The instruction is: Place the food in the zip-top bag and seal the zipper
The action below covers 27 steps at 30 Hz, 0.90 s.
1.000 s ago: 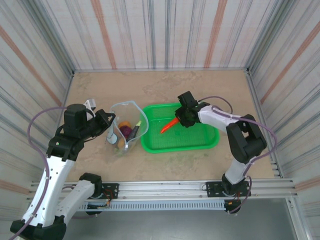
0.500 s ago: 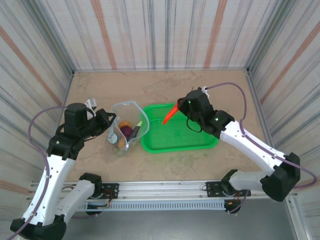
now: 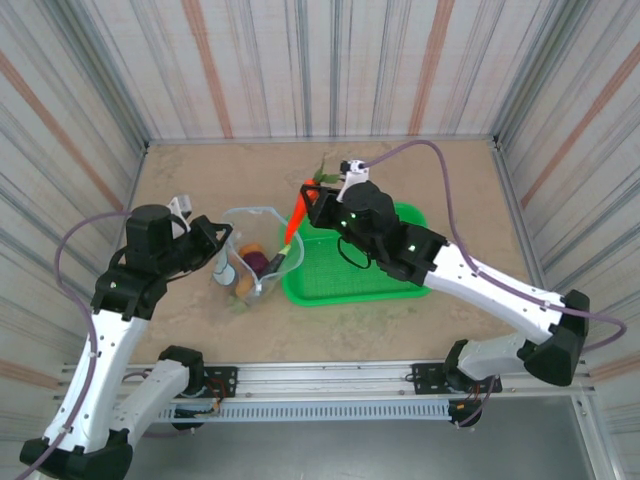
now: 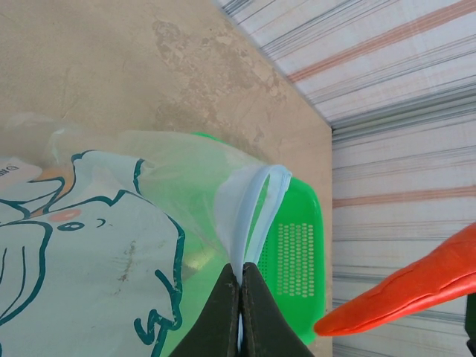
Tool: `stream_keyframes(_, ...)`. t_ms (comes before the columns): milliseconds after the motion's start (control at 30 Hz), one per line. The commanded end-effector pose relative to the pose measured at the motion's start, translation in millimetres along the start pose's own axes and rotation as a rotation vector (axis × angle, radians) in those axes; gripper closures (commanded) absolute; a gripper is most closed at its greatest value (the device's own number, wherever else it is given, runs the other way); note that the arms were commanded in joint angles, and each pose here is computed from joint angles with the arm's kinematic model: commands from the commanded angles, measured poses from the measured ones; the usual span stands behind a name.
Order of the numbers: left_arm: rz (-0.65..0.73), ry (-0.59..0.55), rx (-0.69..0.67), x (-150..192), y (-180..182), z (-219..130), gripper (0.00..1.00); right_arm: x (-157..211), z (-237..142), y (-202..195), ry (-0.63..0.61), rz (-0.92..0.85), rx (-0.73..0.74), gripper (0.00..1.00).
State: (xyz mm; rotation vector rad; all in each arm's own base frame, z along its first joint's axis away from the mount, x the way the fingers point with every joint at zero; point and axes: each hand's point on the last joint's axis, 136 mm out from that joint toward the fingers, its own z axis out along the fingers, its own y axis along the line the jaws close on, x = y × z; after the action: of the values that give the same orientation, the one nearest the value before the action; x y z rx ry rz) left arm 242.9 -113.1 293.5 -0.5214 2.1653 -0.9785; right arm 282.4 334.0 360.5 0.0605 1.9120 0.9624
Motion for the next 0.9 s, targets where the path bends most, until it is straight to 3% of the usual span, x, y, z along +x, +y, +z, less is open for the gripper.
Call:
stream_keyframes(0,0.007,-0.017,0.034,-7.0,-14.4,-8.0,1.00,12.0,18.0,26.6,0.025,-0.035,-0.084,0.78)
stream_keyframes(200,-0.008,-0.027,0.038,-11.1,-15.0,-2.9,1.00,48.6,47.5,32.7,0.057,-0.048,-0.114,0.81)
stream_keyframes(500,-0.072,-0.041,0.083,-18.0,-20.7,8.9,1.00,95.1,76.2,33.5,0.104,0.070,-0.118,0.81)
stream_keyframes(700,-0.090,-0.075,0.104,-26.7,-25.5,10.8,1.00,145.2,96.1,24.6,0.222,0.084,-0.087,0.76)
stream_keyframes(800,-0.097,-0.087,0.114,-30.8,-28.3,11.8,1.00,171.8,105.2,20.2,0.314,0.083,-0.064,0.66)
stream_keyframes(867,-0.101,-0.084,0.115,-30.9,-28.3,13.2,1.00,179.5,107.7,20.4,0.344,0.080,-0.070,0.43)
